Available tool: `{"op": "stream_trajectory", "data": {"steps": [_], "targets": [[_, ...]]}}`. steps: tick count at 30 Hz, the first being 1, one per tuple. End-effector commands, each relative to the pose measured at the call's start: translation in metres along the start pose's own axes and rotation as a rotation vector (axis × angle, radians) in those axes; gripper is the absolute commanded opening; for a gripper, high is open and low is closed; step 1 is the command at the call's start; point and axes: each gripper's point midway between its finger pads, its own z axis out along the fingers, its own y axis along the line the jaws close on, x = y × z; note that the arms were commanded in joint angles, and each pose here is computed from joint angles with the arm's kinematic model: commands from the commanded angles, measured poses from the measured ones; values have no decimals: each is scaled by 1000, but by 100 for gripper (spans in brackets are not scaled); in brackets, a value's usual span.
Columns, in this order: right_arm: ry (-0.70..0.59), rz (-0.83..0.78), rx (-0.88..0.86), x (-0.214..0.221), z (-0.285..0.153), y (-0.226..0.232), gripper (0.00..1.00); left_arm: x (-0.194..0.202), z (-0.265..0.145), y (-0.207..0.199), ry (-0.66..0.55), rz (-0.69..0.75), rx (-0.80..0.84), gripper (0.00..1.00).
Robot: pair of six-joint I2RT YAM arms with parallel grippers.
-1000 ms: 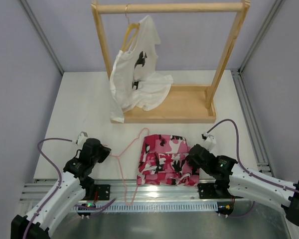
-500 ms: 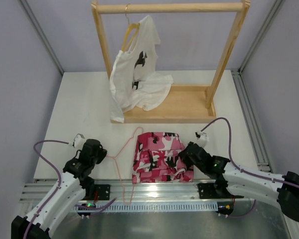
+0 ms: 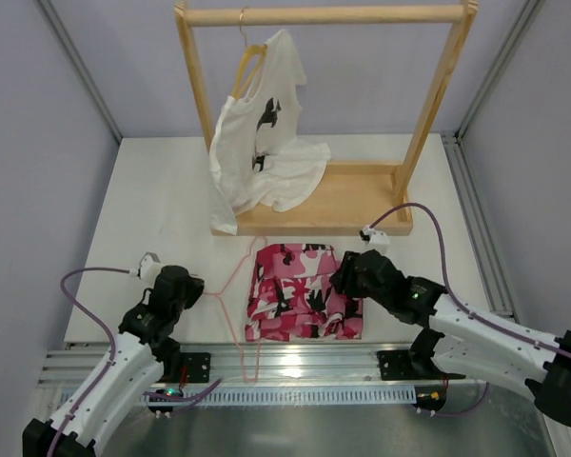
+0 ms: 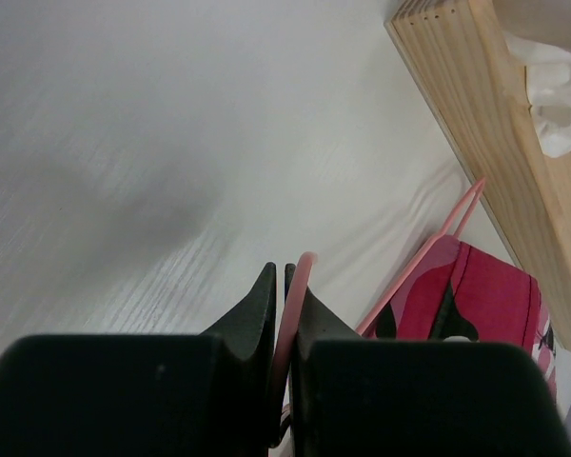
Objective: Place the trousers on the hanger
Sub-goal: Place trousers on hanger
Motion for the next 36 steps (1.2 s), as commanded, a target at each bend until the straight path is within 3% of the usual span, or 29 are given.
{"op": "stream_trajectory", "data": {"steps": [1,3,7,11,14,19,22,25,32,34,36], "targets": [[-23,-99,-70,-32,-46,19,46,5,2,6,23,85,-6,0],[-63,-132,-217,-54,-62,55,46,10,4,6,43,91,-6,0],[44,-228,-578,-45,-64,136,46,14,8,8,54,98,-10,0],[94,-320,-742,-50,-37,186,47,13,7,12,46,104,-18,0],[213,-322,-802,-12,-2,187,47,12,7,17,31,94,-27,0],[376,-218,-715,107,14,130,47,11,6,32,22,102,-92,0],[416,-201,-687,136,20,107,46,11,8,31,16,86,-88,0],[364,-243,-624,121,20,103,46,9,9,29,12,89,-88,0],[248,-302,-667,66,-8,142,47,9,11,34,11,97,-118,0],[228,-258,-698,69,-9,145,46,8,10,35,2,94,-122,0],[290,-200,-613,102,2,113,46,6,9,36,-3,94,-128,0]]}}
